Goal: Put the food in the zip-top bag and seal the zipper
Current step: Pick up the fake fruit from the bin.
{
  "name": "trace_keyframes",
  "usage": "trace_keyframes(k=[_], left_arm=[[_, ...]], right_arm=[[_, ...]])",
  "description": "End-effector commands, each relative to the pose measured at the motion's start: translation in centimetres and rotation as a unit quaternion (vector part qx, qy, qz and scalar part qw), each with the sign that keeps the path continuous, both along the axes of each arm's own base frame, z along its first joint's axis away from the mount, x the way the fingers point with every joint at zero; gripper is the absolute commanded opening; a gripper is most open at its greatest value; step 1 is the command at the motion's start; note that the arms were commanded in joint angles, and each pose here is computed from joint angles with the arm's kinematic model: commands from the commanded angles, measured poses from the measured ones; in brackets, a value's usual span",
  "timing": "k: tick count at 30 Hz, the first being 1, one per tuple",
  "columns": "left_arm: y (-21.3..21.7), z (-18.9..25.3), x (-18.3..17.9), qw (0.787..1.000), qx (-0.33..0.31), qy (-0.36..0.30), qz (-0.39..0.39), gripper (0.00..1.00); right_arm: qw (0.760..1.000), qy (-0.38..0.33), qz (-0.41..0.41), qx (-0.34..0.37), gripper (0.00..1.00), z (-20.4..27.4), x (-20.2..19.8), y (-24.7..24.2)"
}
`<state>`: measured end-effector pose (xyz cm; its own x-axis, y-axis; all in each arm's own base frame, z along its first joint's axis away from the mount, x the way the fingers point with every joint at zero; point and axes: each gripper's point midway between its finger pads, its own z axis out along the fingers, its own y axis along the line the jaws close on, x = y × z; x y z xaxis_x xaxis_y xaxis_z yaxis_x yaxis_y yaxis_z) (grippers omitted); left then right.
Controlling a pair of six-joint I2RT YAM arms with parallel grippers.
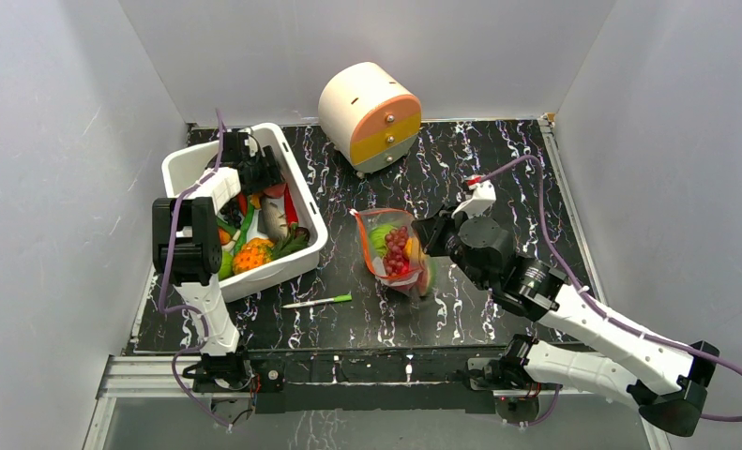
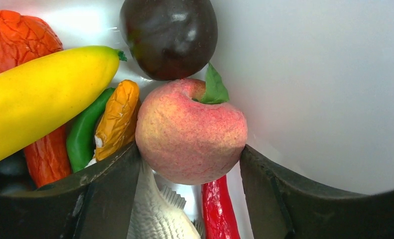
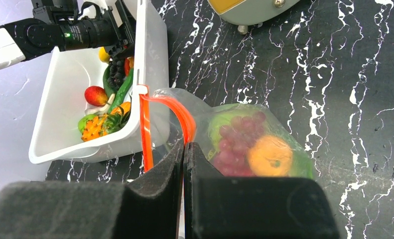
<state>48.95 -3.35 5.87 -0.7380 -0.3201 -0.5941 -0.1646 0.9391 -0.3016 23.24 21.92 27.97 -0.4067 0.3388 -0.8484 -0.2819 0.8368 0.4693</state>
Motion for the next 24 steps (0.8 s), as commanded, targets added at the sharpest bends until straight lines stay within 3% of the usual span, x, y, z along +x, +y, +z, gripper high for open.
trace_keyframes(k=[1, 9, 24], left_arm=[[0.8, 2.6, 0.3, 1.000, 0.012, -0.009, 0.013, 0.48], [1.0, 5.8, -3.0, 0.999, 0.011, 0.018, 0.030, 0.43], [-1.8, 13.7, -10.3, 0.998, -0.048, -0.014, -0.024, 0.41]], right_arm=[[0.998, -0.044, -0.013, 0.052, 0.00, 4.6, 0.1, -0.6], [0.998, -0.034, -0.018, 0.058, 0.00, 3.4, 0.1, -0.5], [0.997, -0.050, -0.048, 0.044, 0.00, 3.4, 1.0, -1.3]])
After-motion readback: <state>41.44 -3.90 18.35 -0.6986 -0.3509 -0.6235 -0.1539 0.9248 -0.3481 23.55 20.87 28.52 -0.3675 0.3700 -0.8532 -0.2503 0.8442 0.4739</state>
